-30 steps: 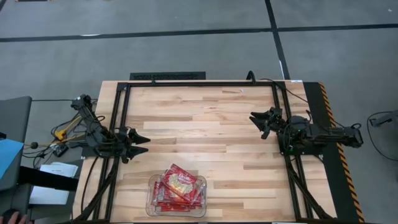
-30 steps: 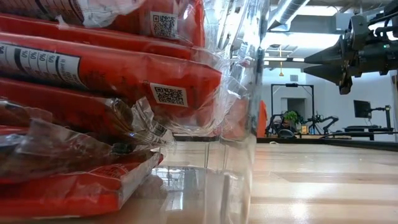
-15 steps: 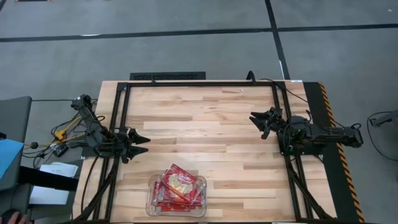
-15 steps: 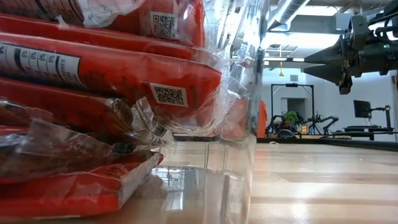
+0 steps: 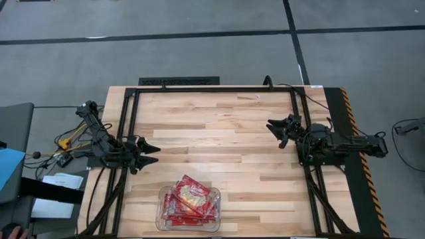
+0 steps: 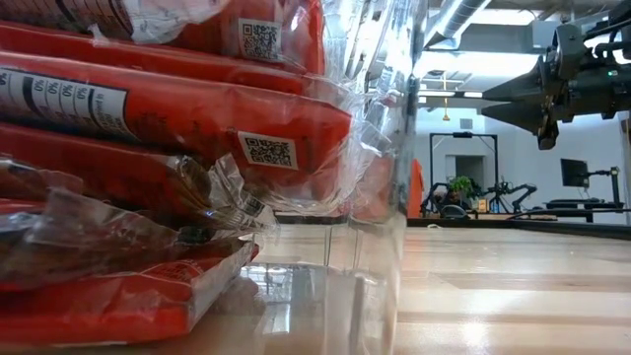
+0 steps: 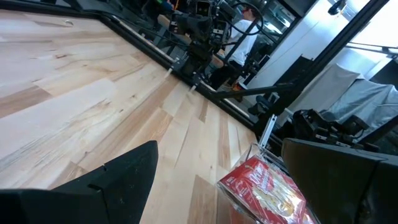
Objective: Sort popcorn bags into baskets
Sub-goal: Return to Home Position
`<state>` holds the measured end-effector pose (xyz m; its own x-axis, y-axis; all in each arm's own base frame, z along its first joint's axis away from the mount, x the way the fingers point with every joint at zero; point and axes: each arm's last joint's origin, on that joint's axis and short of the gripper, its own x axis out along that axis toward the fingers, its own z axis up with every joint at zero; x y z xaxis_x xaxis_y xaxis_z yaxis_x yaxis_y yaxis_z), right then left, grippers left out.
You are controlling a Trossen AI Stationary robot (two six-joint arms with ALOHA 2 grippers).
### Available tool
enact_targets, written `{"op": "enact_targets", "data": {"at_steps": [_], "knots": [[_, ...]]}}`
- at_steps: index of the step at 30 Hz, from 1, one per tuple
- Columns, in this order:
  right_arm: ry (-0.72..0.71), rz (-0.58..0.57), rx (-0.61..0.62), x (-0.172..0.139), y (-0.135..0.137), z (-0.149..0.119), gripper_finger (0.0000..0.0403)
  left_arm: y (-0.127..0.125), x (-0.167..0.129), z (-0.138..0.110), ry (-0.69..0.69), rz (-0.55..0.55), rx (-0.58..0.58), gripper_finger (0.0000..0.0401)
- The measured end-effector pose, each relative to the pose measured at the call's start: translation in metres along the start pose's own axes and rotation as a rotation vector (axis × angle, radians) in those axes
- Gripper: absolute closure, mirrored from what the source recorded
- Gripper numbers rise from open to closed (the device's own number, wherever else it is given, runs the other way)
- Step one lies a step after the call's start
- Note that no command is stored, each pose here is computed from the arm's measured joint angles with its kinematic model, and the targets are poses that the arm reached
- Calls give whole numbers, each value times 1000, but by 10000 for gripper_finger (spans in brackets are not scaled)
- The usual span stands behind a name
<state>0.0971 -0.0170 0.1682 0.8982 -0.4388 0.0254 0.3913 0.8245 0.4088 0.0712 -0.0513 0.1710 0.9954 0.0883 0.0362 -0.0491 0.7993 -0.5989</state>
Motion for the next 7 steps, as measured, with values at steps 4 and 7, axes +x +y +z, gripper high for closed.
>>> {"op": "enact_targets", "data": {"at_steps": [4, 7], "knots": [[0, 0, 0, 0, 0, 0, 221, 0, 0, 0, 0, 0, 0, 69], [0, 0, 0, 0, 0, 0, 217, 0, 0, 0, 0, 0, 0, 69]]}}
